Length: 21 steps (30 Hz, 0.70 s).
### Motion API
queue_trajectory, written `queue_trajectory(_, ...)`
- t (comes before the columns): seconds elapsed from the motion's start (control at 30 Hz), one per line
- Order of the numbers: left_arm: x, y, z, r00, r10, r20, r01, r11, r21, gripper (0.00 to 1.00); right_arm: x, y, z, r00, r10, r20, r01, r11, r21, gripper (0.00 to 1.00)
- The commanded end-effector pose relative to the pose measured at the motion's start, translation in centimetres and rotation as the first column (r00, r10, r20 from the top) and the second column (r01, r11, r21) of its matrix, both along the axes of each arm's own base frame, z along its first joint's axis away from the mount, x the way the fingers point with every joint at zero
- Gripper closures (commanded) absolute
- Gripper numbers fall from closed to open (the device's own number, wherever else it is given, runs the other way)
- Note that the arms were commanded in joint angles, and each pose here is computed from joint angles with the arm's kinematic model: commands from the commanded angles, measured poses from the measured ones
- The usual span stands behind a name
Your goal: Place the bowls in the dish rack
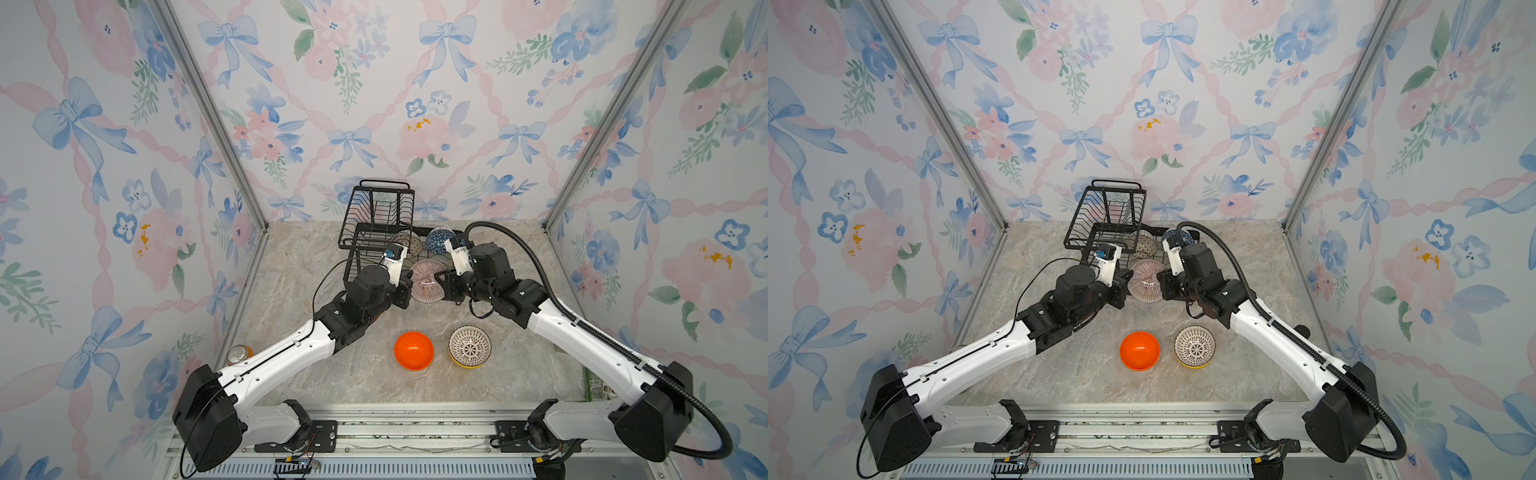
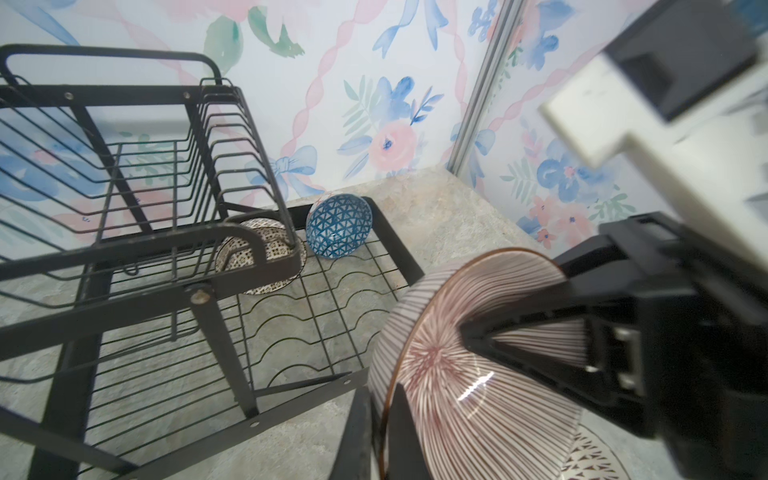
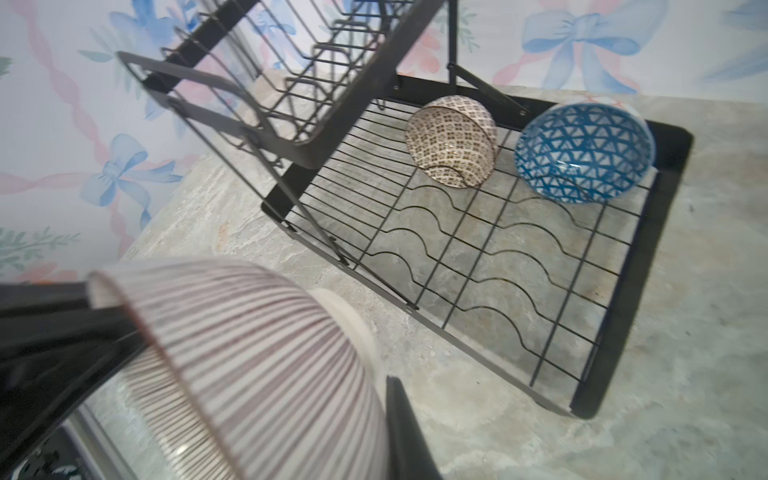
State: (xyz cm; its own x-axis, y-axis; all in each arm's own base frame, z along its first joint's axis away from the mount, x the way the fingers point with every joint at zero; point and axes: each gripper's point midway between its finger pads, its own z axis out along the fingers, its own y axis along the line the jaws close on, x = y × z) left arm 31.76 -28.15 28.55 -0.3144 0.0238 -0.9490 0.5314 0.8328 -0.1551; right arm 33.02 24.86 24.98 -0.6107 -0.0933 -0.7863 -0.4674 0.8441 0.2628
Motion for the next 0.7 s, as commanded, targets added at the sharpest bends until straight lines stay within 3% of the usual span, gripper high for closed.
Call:
queue_trajectory(0.0,-0.1,-0.8,1.0,0.999,-0.041,0.028,0.043,0.998,-0.036,1.00,0.2,0.6,2.0,0.999,0.016,0.047,-0.018,0.999,0.033,0.96)
queue_trajectory(0.03,-0.2,-0.9,0.9,0.999,-0.048,0.024,0.049,0.998,-0.036,1.00,0.2,0.6,2.1,0.999,0.015,0.050,-0.017,0.999,0.032,1.00)
queue_trajectory(0.27,-1.2,-1.0,0.2,0.994,-0.106,0.001,0.106,0.994,0.020,0.97,0.9,0.1,1.7,0.994,0.032,0.106,-0.026,0.998,-0.055,1.00)
queue_trajectory(0.43,-1.8,0.2,-0.3,0.994,-0.111,-0.019,0.112,0.991,0.077,0.43,2.4,-0.8,0.9,0.984,0.058,0.166,-0.029,0.984,-0.175,1.00)
queue_trajectory(0.67,-2.0,4.1,-0.7,0.997,-0.047,-0.055,0.052,0.995,0.080,0.04,4.6,-2.4,0.3,0.949,0.112,0.295,0.021,0.910,-0.414,1.00)
